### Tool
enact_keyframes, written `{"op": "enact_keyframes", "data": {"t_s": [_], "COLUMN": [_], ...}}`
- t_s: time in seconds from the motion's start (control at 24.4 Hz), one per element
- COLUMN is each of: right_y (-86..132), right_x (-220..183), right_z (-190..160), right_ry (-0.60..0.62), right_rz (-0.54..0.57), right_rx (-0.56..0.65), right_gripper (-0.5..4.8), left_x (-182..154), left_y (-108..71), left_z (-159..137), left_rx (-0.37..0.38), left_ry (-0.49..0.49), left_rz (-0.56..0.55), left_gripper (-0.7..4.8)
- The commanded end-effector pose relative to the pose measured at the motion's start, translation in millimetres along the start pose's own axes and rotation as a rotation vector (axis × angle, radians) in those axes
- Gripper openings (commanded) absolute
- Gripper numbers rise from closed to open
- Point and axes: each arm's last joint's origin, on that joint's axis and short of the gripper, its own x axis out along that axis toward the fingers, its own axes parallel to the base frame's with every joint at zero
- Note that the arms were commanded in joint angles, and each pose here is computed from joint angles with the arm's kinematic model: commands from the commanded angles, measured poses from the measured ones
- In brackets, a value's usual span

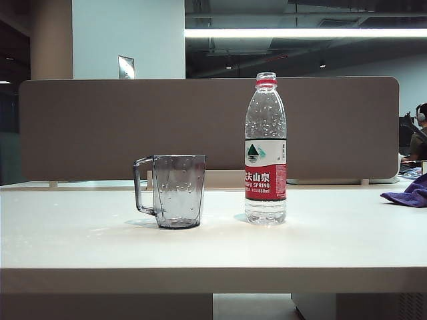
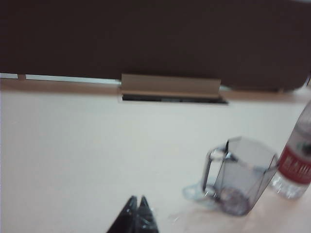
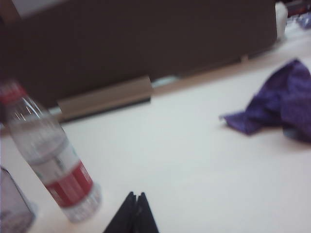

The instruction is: Pick up the mineral water bottle on the table and pour a little water into the mug.

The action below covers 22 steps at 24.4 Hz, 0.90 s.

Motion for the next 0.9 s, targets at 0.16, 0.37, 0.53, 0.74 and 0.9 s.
{"op": "enact_keyframes", "data": {"t_s": [0.16, 0.37, 0.53, 0.74, 0.9], "right_y": [17.6, 24.8, 34.5, 37.7, 37.9], "right_x": [-14.5, -22.9, -15.6, 8.9, 21.4], "right_z": [38.2, 54.4, 76.5, 86.7, 79.9], "right_ry": [-0.027, 0.033, 0.131, 0.262, 0.342], "right_rz": [0.151, 0.179, 0.287, 0.355, 0.403], "right_rx": [0.029, 0.041, 0.055, 0.018, 0.012], "right_gripper": [-0.05, -0.05, -0.05, -0.05, -0.01], "left_x": [-10.5, -13.3, -19.8, 3.0, 27.5], "left_y": [-9.4, -11.4, -16.7, -14.3, -11.5], "left_z": [12.0, 10.7, 36.6, 56.9, 46.0], "left_rx": [-0.113, -0.129, -0.131, -0.108, -0.061], "left_ry": [0.115, 0.169, 0.125, 0.313, 0.432], "left_rz": [-0.18, -0.228, -0.265, -0.271, -0.452], "left_gripper": [-0.05, -0.05, -0.05, -0.05, -0.05]}}
